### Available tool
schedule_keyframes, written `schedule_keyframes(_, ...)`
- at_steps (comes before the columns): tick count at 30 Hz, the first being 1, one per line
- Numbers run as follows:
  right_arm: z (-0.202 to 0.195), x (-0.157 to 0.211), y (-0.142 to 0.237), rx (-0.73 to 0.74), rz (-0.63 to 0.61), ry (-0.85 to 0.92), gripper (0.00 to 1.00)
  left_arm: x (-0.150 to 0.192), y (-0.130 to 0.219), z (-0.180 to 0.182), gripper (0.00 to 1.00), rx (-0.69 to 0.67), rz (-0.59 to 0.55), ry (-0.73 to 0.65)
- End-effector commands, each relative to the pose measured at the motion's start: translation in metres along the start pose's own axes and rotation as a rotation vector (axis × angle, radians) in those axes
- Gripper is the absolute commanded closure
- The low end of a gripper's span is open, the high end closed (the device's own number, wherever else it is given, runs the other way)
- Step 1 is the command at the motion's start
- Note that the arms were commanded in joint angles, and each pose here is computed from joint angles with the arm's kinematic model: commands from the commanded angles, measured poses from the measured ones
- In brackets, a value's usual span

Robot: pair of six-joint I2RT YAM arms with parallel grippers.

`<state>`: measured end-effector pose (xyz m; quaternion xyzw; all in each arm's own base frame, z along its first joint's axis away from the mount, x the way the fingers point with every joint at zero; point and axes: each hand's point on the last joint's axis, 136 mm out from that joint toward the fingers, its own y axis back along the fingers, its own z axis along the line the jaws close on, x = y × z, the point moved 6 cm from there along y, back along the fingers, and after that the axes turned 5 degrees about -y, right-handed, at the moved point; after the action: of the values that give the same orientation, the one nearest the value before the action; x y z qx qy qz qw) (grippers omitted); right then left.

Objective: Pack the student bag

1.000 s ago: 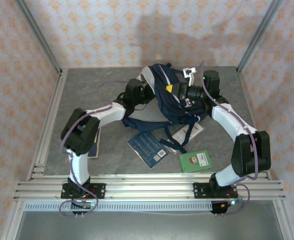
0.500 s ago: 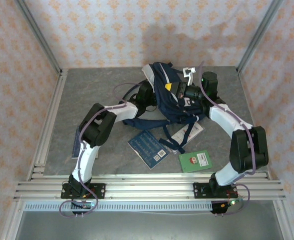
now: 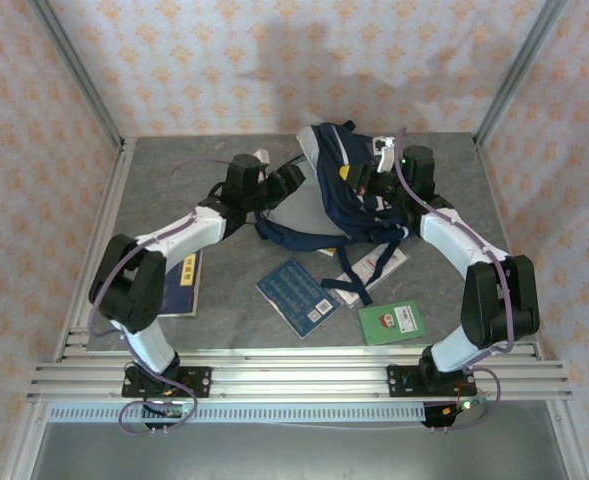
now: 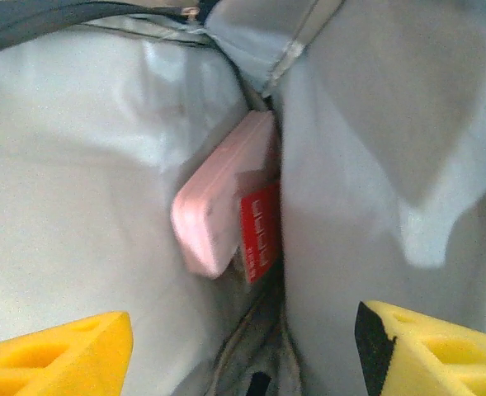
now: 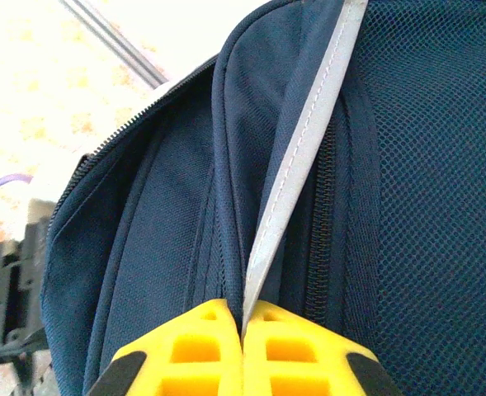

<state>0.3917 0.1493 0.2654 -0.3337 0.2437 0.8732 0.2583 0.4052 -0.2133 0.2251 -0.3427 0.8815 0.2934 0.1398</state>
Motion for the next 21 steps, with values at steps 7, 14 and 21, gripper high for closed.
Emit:
schedule_keyframes(7,0.012,0.008,-0.034,0.117,-0.034,0.066,1.0,0.013,0.107,0.004,0.29,-0.214,-0.032,-0.09)
schedule_keyframes(14,0.009,0.039,-0.071,0.267,0.197,0.021,0.95,0.043,0.171,0.01,0.29,-0.18,-0.03,-0.111)
schedule_keyframes(21,0.036,0.061,-0.071,0.443,0.249,0.205,0.65,0.076,0.208,0.025,0.29,-0.162,0.037,-0.145)
